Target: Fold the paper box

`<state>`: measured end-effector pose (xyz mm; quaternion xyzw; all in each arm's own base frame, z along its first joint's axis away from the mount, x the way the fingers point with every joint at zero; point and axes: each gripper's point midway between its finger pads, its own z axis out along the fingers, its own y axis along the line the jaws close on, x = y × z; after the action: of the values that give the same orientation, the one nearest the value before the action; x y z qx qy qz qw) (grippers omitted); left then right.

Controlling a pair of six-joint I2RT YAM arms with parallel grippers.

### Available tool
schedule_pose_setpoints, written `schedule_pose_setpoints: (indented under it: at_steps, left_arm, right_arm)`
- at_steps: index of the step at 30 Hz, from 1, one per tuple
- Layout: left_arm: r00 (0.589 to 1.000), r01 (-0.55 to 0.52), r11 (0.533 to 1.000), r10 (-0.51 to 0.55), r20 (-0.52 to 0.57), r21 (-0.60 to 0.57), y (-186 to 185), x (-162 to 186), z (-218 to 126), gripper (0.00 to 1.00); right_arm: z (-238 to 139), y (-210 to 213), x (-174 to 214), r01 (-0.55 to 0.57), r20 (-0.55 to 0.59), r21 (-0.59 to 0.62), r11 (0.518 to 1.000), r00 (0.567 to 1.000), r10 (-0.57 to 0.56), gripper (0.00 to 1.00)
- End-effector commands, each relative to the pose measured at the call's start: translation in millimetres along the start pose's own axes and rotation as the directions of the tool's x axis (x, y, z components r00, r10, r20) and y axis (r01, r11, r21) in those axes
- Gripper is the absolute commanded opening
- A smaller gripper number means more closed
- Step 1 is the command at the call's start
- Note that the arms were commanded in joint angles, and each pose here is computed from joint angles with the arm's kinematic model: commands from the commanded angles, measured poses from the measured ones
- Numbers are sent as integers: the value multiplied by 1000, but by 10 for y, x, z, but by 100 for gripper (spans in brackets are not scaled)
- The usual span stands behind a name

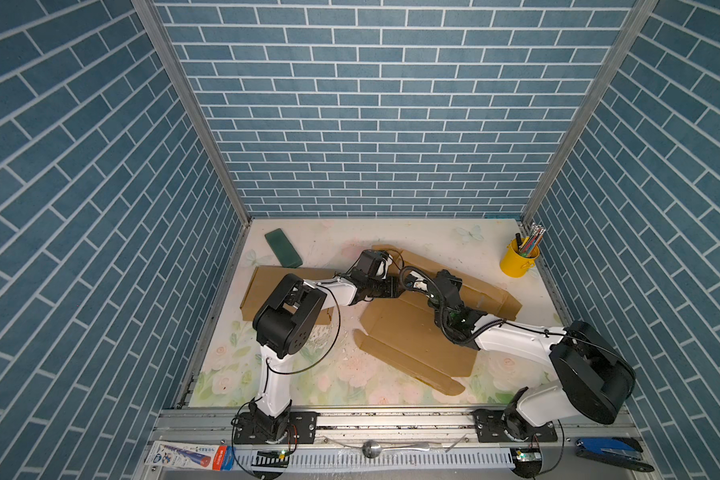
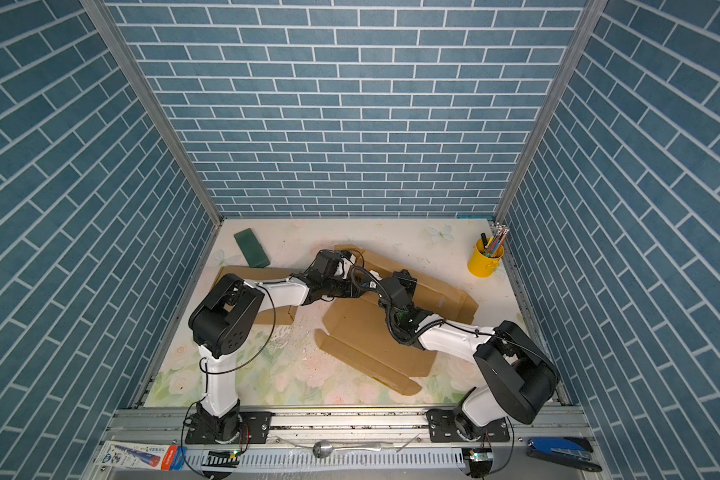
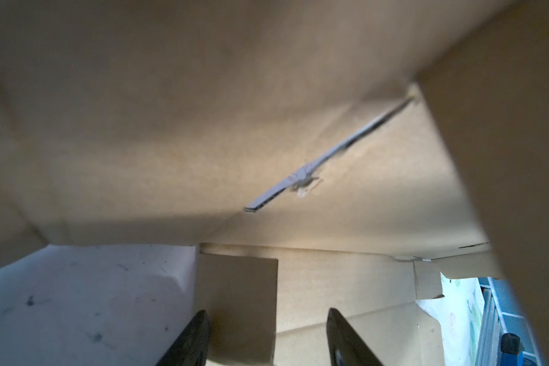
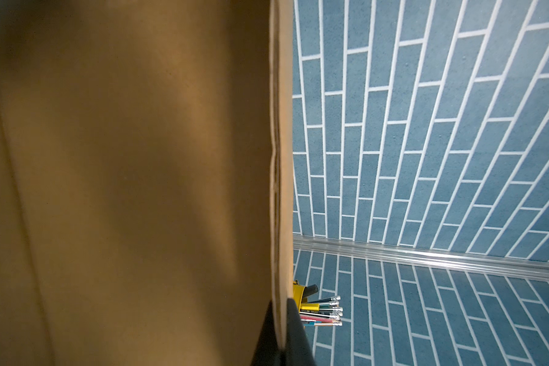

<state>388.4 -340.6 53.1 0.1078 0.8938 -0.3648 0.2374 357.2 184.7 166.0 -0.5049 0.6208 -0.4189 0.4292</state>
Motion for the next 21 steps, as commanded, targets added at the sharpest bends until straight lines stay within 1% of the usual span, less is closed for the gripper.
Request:
schedule_pose_setpoints:
  at_steps: [1, 3, 5, 9, 13, 16, 18, 21]
  left_arm:
    - [1000, -6, 999, 7, -20, 37, -111, 75, 73, 61]
    - [1000, -22, 1000, 23, -16, 22, -96, 50, 22, 62]
    - [999, -43, 999, 43, 5, 12, -106, -43, -111, 63]
    - [992, -109, 994, 109, 62, -10, -127, -271, -580, 67]
    - [981, -158, 987, 158, 116, -14, -70, -473, -1137, 67]
    - [967, -200, 980, 199, 162, -6, -9, -666, -1442, 67]
    - [960, -208, 977, 212, 184, -44, 114, -843, -1557, 66]
    - [952, -157, 979, 185, 245, -129, 464, -1221, -1667, 66]
  right_arm:
    - [-21, 326, -21, 76, 31, -101, 992, 997, -73, 0]
    - [-20, 325, -13, 76, 30, -102, 992, 997, -74, 0]
    - [-27, 326, -10, 78, 32, -104, 992, 997, -76, 0]
    - [-39, 318, 3, 80, 34, -103, 991, 996, -77, 0]
    - [-49, 315, 8, 88, 41, -97, 991, 996, -85, 0]
    - [-50, 259, -12, 97, 54, -73, 993, 994, -94, 0]
    - [-43, 208, -19, 94, 64, -61, 994, 994, -90, 0]
    - [-71, 169, -61, 94, 99, -52, 994, 991, -88, 0]
